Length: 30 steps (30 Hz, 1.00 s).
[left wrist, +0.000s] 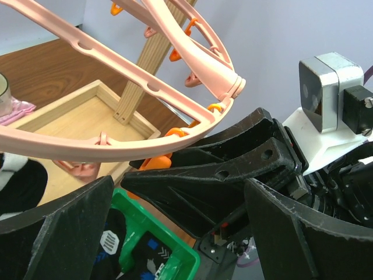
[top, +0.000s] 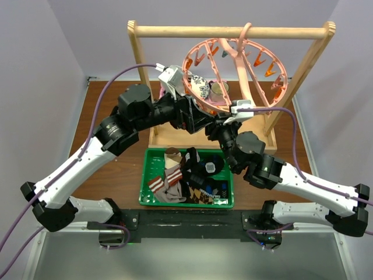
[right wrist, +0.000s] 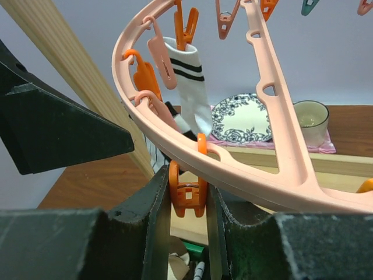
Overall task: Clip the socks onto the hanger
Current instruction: Open the clamp at the hanger.
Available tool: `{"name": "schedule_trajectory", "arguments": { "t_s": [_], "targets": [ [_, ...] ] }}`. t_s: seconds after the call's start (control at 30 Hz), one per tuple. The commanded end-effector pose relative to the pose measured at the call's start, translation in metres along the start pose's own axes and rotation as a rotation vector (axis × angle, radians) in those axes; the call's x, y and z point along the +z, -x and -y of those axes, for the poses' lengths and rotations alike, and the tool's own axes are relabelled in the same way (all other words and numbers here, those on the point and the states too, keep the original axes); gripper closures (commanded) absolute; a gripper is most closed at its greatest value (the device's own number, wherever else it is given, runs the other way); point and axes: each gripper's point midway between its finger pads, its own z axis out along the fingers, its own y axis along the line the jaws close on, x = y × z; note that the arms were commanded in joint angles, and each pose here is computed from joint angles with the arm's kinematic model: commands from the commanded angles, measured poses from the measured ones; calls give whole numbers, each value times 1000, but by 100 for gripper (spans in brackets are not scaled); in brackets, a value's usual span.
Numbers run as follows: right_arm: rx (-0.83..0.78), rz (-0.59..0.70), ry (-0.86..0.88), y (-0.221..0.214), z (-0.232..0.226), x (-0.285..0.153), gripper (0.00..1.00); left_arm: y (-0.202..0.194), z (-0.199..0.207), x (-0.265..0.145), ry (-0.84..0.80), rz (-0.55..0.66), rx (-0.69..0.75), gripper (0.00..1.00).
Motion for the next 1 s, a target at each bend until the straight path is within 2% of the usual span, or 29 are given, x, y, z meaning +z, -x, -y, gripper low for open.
{"name": "schedule_trajectory", "arguments": {
  "t_s": [0.0,0.03,0.27,0.3,0.53,0.67,0.83,0.97],
  "targets": [
    [28,-3,163,4,-38,-4,85,1,6,27,-31,11,-58,0],
    [29,-8,164,1,-38,-4,84,3,1,29,-3,21,-63,0],
    [48,-33,189,-12,-40,-8,66,-2,-22,45,102,12,-100,0],
    [54,-30,194,-10,-38,-10,60,1,-25,46,116,21,-89,0],
    [81,-30,193,0,-14,-34,54,-10,-54,51,242,11,-90,0],
    [86,-41,228,3,-13,-43,53,-25,-69,64,288,-26,-97,0],
    [64,-48,275,8,-20,-50,50,-20,-81,75,342,-14,-99,0],
    [37,-56,264,18,-7,-61,50,-14,-84,76,362,7,-94,0]
  ]
}}
